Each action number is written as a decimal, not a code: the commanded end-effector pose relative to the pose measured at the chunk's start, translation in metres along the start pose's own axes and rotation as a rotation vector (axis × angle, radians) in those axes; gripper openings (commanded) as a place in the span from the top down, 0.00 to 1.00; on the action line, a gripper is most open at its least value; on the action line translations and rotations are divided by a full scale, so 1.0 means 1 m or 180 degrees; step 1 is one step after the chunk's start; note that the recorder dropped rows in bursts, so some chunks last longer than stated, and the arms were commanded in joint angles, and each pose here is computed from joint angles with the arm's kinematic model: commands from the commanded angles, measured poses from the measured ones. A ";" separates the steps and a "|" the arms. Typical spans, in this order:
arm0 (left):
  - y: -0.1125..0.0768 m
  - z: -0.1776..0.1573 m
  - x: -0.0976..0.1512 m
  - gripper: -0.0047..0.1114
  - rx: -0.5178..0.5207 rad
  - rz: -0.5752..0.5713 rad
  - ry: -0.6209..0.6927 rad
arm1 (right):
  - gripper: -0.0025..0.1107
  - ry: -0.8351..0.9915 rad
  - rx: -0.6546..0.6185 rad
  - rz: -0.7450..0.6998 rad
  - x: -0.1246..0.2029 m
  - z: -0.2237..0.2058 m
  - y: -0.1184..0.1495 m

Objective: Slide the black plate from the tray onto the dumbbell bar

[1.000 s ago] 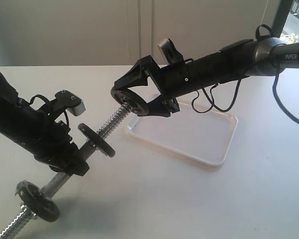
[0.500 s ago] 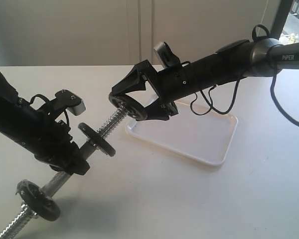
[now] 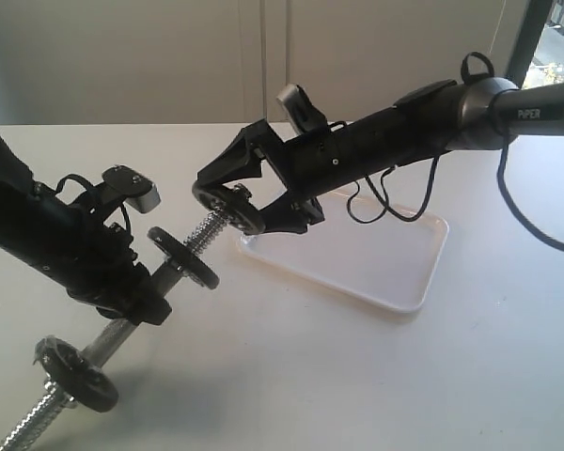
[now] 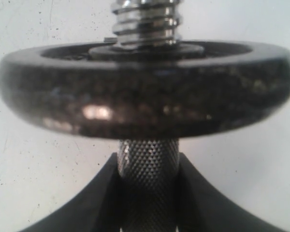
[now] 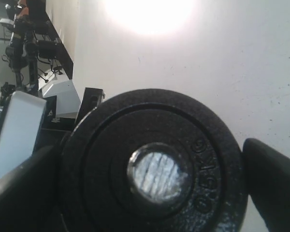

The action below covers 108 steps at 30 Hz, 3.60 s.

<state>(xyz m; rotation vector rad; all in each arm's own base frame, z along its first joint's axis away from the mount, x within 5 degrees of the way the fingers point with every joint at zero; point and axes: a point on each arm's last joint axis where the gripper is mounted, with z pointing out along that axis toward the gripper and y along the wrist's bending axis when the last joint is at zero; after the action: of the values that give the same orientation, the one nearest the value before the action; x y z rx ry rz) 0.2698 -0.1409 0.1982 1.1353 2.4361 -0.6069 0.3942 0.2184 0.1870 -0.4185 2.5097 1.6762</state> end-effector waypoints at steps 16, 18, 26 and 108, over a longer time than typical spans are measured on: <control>-0.009 -0.018 -0.019 0.96 0.0076 -0.0232 -0.0460 | 0.98 0.0334 -0.0381 -0.0714 0.020 0.044 0.042; -0.009 -0.018 -0.019 0.96 0.0076 -0.0232 -0.0460 | 0.97 0.0353 -0.0391 -0.0757 0.022 0.047 0.044; -0.009 -0.018 -0.019 0.96 0.0076 -0.0232 -0.0460 | 0.52 0.0370 -0.0383 -0.0767 0.023 0.048 0.044; 0.000 -0.018 -0.021 0.96 -0.0211 -0.0488 -0.0531 | 0.05 0.0274 0.0039 -0.0749 0.007 0.000 0.008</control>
<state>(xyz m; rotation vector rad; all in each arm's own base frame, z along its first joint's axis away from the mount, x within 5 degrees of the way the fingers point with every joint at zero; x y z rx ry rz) 0.2757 -0.1403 0.1938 1.0010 2.4727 -0.5709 0.3796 0.2301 0.1860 -0.7754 2.4332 1.6007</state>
